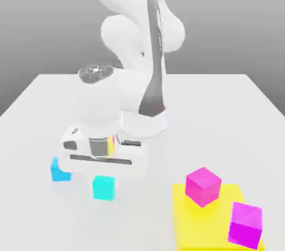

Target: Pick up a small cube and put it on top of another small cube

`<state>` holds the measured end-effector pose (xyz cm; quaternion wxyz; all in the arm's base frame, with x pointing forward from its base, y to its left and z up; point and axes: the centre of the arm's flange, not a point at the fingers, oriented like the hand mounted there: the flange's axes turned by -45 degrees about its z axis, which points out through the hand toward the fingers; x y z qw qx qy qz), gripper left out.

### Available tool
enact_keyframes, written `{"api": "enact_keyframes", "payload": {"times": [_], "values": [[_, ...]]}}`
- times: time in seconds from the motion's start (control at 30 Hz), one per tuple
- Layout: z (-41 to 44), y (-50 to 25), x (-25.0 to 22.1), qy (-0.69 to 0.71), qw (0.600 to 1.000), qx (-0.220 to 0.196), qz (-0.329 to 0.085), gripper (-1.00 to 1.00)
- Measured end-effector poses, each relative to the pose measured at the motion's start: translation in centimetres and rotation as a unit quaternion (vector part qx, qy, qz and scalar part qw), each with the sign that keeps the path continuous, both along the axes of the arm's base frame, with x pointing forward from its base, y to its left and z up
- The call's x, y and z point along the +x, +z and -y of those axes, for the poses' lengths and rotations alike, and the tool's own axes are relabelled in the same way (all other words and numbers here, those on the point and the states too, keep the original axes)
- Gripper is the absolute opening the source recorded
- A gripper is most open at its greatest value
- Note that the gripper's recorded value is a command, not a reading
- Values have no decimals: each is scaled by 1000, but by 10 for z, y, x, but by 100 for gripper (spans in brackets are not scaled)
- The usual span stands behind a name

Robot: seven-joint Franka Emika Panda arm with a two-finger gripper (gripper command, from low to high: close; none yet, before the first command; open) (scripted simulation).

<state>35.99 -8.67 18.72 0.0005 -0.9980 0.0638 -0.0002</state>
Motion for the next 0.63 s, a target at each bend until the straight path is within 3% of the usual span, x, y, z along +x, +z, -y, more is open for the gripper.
{"api": "enact_keyframes", "payload": {"times": [0.17,0.37,0.5,0.53,0.63], "values": [[-86,51,41,205,979,8,1,-100],[-196,124,58,448,894,3,1,-100],[-216,91,57,485,874,0,0,-100],[-216,80,56,486,874,0,0,100],[-216,80,56,486,874,0,0,100]]}}
